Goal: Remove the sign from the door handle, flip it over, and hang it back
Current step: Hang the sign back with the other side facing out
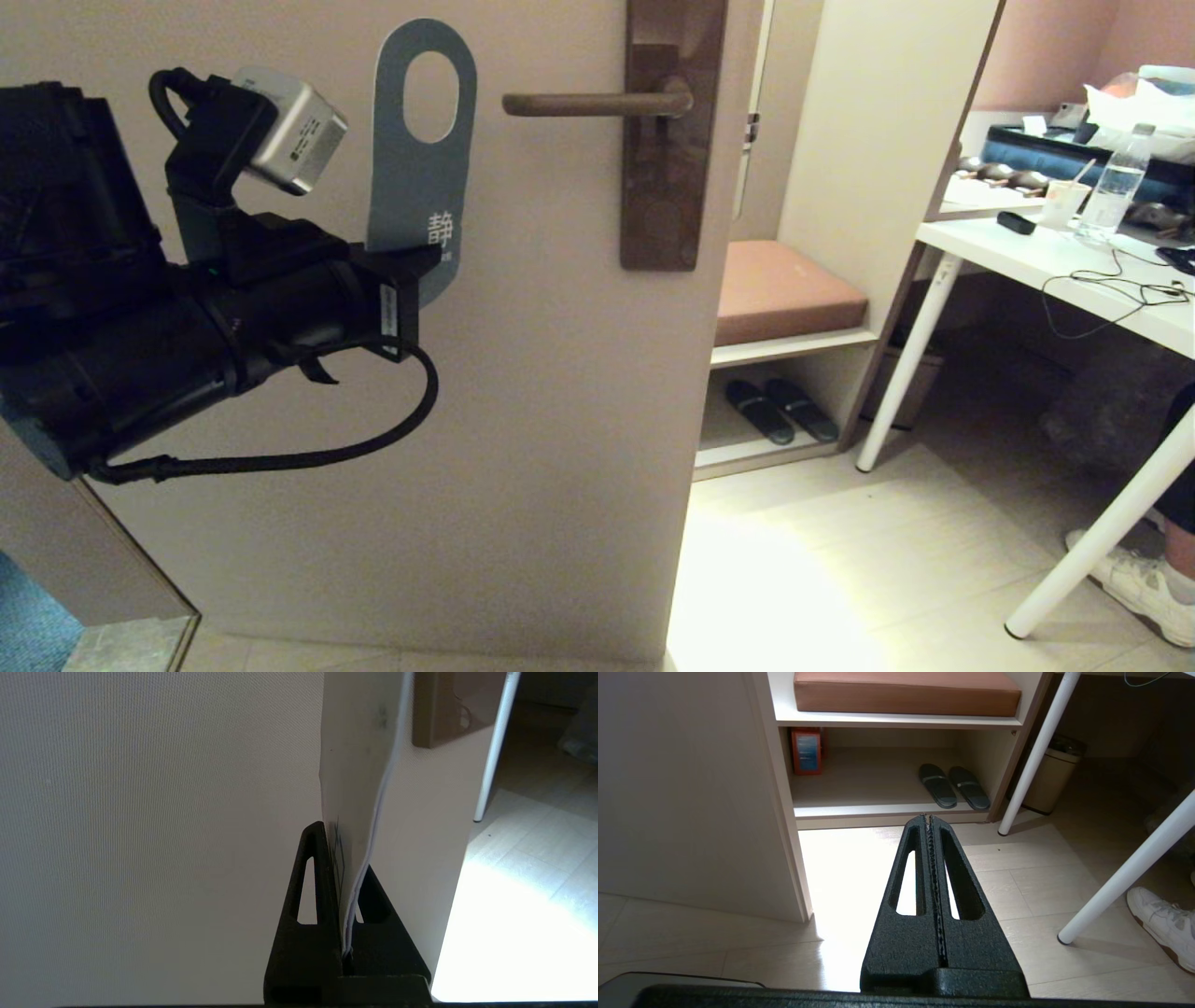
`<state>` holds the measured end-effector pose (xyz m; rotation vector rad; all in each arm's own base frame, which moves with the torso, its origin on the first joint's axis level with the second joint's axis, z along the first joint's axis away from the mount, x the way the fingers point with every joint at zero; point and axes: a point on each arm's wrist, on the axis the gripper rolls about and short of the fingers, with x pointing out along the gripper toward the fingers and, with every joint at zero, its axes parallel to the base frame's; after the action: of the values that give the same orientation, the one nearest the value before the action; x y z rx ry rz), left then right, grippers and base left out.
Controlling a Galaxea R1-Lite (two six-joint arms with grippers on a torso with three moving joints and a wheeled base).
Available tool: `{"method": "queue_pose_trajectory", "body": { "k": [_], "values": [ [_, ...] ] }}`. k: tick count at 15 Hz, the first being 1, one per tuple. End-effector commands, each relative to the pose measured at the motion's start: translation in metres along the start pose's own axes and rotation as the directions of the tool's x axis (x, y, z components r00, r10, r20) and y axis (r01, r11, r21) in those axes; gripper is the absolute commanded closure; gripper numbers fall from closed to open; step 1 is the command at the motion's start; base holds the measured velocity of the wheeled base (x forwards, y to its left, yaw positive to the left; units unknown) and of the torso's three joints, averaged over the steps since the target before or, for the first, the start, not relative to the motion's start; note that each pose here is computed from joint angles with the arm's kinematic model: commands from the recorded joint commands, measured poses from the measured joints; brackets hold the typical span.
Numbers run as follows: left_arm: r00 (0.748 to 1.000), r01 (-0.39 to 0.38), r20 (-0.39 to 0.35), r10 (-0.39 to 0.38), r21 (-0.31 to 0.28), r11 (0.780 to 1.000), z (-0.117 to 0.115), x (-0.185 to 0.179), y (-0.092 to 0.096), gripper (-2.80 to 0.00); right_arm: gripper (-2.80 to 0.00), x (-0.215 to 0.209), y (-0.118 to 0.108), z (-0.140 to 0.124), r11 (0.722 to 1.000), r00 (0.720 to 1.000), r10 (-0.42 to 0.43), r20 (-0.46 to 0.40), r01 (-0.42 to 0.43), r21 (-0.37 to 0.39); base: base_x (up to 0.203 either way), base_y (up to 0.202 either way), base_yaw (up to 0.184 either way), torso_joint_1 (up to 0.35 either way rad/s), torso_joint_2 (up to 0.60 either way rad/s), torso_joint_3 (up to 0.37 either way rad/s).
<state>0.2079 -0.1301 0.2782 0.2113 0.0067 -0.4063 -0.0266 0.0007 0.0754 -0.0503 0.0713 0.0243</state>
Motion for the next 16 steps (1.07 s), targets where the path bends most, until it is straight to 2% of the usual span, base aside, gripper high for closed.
{"method": "queue_pose_trajectory", "body": {
  "k": [1, 4, 8, 16],
  "values": [
    [1.0, -0.009, -0.009, 0.009, 0.002, 1.0, 0.0, 0.009, -0.001, 0.0, 0.0, 0.0, 0.0, 0.0, 1.0, 1.0, 0.001, -0.002, -0.001, -0.001, 0.0, 0.0, 0.0, 0.0, 0.0, 0.0],
    [0.998, -0.053, -0.018, 0.053, 0.0, 0.999, 0.002, 0.021, 0.0, 0.0, 0.0, 0.0, 0.0, 0.0, 1.0, 1.0, 0.001, -0.002, -0.001, -0.001, 0.0, 0.0, 0.0, 0.0, 0.0, 0.0],
    [0.998, -0.056, -0.038, 0.056, 0.003, 0.998, 0.006, 0.03, 0.0, 0.0, 0.0, 0.0, 0.0, 0.0, 1.0, 1.0, 0.001, -0.002, -0.001, -0.001, 0.0, 0.0, 0.0, 0.0, 0.0, 0.0],
    [0.998, -0.058, -0.031, 0.058, 0.001, 0.998, 0.014, 0.036, 0.001, 0.0, 0.0, 0.0, 0.0, 0.0, 1.0, 1.0, 0.001, -0.002, -0.001, -0.001, 0.0, 0.0, 0.0, 0.0, 0.0, 0.0]
  ]
}}
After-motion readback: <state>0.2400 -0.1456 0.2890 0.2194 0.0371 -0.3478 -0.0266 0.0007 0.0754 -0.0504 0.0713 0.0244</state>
